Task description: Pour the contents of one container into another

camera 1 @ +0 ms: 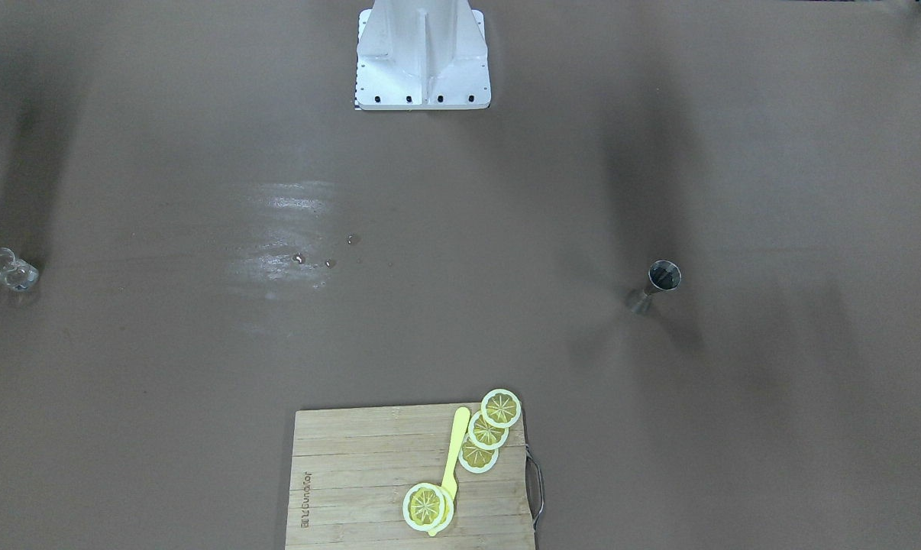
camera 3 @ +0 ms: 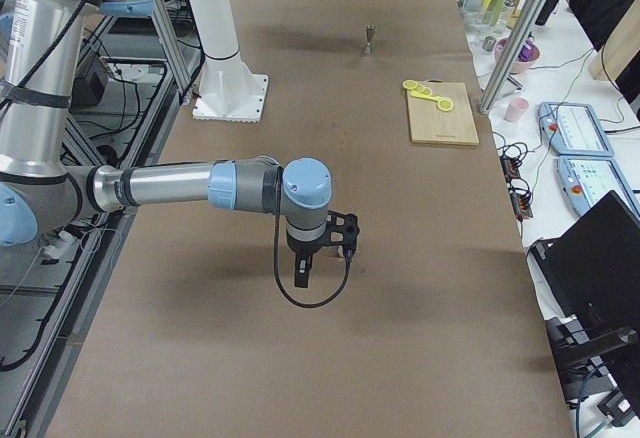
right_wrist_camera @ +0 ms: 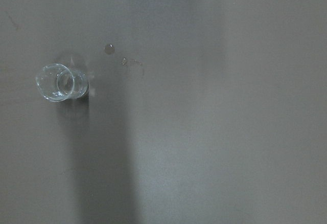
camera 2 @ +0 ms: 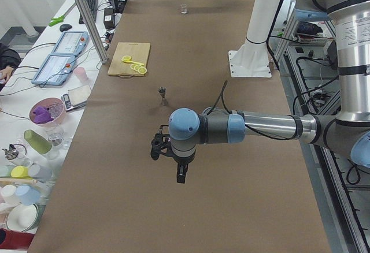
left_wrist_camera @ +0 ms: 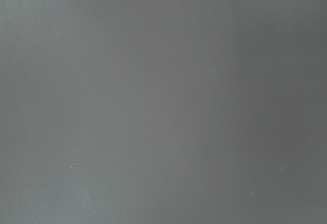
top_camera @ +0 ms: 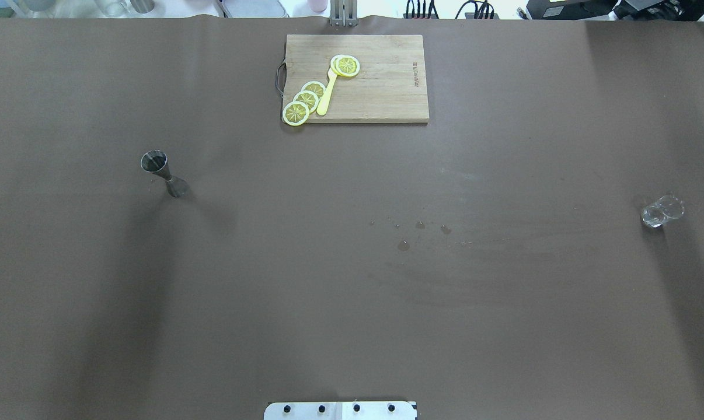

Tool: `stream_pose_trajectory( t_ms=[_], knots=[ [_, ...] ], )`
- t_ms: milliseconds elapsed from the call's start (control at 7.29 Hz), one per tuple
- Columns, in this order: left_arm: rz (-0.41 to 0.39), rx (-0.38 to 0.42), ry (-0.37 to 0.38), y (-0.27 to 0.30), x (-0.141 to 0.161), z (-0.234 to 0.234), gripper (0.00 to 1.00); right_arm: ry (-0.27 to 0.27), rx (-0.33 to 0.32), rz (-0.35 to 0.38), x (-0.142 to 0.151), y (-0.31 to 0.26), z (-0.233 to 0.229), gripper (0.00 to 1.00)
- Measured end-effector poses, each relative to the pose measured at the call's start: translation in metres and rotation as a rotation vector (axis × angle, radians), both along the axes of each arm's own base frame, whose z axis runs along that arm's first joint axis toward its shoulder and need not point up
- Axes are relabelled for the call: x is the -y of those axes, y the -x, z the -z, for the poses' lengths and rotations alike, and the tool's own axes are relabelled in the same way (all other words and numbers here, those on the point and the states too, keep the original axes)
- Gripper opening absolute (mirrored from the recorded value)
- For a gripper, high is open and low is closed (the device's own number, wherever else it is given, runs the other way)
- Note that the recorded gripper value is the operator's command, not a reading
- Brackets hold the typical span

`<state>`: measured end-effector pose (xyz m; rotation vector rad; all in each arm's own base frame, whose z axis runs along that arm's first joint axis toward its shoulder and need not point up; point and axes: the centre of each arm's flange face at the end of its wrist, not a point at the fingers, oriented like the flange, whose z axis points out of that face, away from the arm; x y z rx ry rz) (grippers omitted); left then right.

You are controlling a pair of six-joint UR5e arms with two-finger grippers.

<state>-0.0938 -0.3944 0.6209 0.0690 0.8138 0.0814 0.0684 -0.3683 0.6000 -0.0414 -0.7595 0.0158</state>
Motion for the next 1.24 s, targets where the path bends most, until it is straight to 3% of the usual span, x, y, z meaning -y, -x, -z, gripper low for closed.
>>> stream_pose_trajectory(
  t_ms=[1235],
  knots=[
    [0.000, 0.000, 0.000, 0.0000, -0.0001, 0.0000, 0.98, 0.013, -0.001, -0.002, -0.0004, -0.0001, -0.0054, 1.00]
  ],
)
